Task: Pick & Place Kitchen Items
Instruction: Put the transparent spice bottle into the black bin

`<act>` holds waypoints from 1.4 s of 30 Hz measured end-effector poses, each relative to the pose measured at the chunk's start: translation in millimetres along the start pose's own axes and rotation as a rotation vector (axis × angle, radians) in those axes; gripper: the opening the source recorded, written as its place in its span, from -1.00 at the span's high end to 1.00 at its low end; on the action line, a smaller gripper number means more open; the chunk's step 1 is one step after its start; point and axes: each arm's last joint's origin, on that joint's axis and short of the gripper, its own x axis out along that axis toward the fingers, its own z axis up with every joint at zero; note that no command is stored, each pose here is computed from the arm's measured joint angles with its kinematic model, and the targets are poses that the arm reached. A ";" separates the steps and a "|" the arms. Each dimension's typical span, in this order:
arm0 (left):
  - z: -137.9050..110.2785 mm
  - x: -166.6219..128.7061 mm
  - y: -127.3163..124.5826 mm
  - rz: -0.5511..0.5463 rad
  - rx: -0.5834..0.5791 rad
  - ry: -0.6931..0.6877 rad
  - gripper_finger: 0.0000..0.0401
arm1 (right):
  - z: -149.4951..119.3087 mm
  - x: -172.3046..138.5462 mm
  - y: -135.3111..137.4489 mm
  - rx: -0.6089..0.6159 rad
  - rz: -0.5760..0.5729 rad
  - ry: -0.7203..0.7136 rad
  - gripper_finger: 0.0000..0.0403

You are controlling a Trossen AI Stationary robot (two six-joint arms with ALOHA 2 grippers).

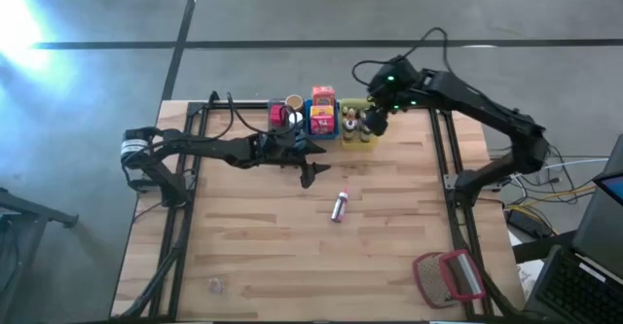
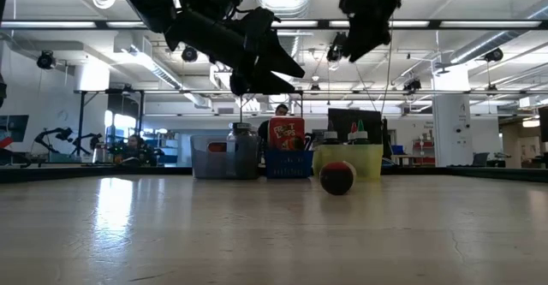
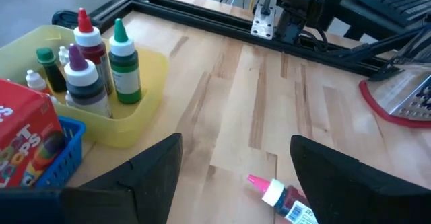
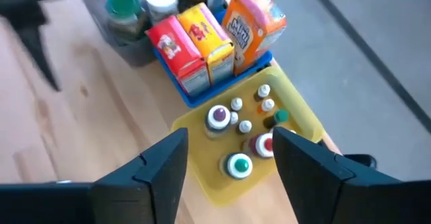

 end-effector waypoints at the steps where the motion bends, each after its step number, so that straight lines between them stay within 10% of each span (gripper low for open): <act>1: -0.1 0.0 0.2 0.000 -0.003 0.000 -0.41 | -2.0 -8.4 0.4 -0.002 0.001 -0.010 -0.04; 24: -6.8 -11.3 -2.1 0.017 0.039 0.156 -0.41 | -58.8 -95.3 10.6 -0.019 0.044 -0.120 0.32; 42: -15.7 -167.9 -119.2 -0.007 0.034 0.489 -0.41 | -59.1 -88.2 11.1 -0.037 0.042 -0.100 0.65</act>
